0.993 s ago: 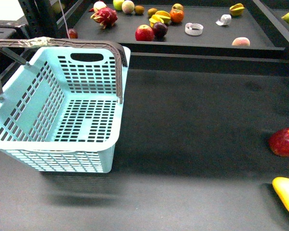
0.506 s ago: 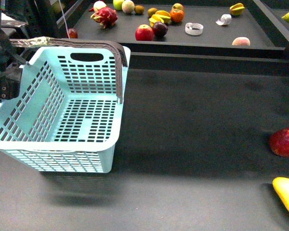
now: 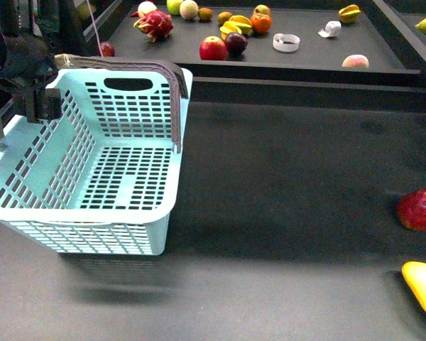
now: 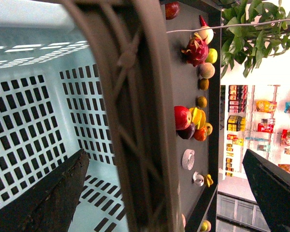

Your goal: Pick mango with right arm and hold basket with left

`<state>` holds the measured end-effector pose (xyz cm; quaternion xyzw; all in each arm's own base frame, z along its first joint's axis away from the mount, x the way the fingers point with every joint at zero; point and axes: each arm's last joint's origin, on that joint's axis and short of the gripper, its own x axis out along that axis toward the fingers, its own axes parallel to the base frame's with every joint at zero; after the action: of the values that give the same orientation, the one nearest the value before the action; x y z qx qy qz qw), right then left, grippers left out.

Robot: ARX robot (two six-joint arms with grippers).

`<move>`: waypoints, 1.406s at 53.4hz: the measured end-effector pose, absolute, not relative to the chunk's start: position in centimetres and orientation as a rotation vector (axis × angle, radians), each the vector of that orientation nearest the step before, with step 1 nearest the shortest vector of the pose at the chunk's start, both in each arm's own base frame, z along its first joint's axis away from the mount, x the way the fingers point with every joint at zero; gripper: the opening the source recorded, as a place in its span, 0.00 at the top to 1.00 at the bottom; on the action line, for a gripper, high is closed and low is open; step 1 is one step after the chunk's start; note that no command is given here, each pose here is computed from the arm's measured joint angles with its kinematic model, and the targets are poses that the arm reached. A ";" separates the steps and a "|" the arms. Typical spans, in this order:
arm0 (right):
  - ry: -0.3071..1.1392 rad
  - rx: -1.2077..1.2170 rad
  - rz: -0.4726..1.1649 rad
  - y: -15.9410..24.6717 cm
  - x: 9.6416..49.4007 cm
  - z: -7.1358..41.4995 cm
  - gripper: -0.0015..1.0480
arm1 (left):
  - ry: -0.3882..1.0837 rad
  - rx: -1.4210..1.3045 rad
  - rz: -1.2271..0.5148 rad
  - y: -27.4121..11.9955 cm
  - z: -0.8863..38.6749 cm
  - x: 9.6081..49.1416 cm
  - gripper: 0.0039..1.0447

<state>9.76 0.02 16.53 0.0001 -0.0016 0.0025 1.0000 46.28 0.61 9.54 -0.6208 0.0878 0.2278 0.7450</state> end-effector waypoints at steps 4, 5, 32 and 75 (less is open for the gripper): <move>-0.003 0.000 0.005 0.0 9.8 16.5 0.08 | 0.186 -1.365 0.501 0.9 9.5 46.6 0.15; -0.003 0.000 0.005 0.0 9.8 16.5 0.08 | 0.184 -1.365 0.500 0.9 9.5 46.6 0.19; -0.003 0.000 0.005 0.0 9.8 16.5 0.08 | 0.187 -1.408 0.469 1.3 9.1 48.5 0.94; -0.003 0.000 0.005 0.0 9.8 16.5 0.08 | 0.087 -1.300 0.365 3.6 17.8 43.6 0.95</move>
<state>9.76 0.02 16.53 0.0001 -0.0016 0.0025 1.0000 43.64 3.62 17.83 -0.6014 0.0404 0.1687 0.7799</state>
